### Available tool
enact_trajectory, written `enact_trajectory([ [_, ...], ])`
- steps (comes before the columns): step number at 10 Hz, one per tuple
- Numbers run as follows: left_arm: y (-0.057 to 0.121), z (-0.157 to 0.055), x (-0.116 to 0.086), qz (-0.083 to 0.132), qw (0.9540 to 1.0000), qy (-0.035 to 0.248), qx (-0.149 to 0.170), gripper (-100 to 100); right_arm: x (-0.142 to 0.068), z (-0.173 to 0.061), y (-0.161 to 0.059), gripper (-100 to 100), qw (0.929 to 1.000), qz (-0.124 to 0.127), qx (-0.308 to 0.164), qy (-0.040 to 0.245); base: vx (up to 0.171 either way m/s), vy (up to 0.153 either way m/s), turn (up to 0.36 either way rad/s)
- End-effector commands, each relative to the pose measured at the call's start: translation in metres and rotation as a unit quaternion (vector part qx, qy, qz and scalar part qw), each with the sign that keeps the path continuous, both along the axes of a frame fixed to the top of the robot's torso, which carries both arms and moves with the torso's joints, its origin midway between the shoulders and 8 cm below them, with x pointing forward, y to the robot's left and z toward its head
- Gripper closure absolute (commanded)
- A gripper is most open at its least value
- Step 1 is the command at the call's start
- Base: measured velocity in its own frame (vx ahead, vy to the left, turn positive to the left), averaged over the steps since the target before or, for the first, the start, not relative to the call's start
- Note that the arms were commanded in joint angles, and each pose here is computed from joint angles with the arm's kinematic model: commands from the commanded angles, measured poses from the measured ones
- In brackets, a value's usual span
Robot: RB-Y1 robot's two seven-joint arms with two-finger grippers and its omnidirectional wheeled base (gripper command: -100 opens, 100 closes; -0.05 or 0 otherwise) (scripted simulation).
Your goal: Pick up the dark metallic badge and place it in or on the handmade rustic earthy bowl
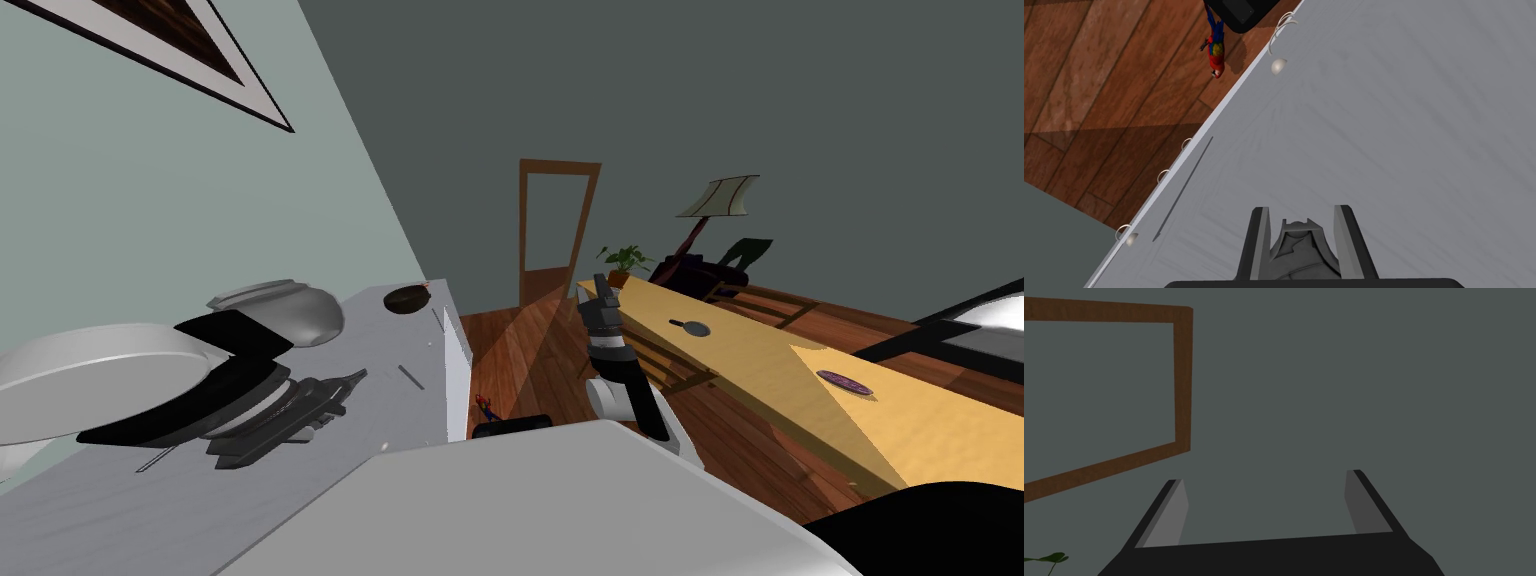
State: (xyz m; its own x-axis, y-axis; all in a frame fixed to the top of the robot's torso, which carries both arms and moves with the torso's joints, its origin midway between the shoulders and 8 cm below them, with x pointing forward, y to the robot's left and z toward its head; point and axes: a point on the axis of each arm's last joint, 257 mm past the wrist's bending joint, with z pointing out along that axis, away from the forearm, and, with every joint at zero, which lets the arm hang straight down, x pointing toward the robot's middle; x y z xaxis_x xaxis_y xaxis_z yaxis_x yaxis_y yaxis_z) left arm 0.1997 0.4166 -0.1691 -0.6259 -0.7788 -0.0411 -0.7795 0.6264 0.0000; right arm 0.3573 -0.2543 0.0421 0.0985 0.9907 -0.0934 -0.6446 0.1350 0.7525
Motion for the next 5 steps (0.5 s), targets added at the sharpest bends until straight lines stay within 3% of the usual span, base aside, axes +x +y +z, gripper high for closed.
enact_trajectory([
  [1, 0.000, 0.000, 0.000, 0.000, 1.0000, 0.000, 0.000, 0, 0.000, 0.000, 0.000, 0, 1.0000, 0.000, 0.000, 0.000, 0.000, 0.000, 0.000],
  [2, -0.002, 0.008, -0.002, -0.003, 1.0000, 0.001, -0.001, 100, 0.000, 0.000, 0.000, 0, 1.0000, 0.000, 0.000, 0.000, 0.014, -0.001, 0.060],
  [5, -0.005, 0.022, -0.004, -0.011, 0.9999, 0.000, -0.001, 100, 0.000, 0.000, 0.000, 0, 1.0000, 0.000, 0.000, 0.000, 0.026, -0.003, 0.058],
])
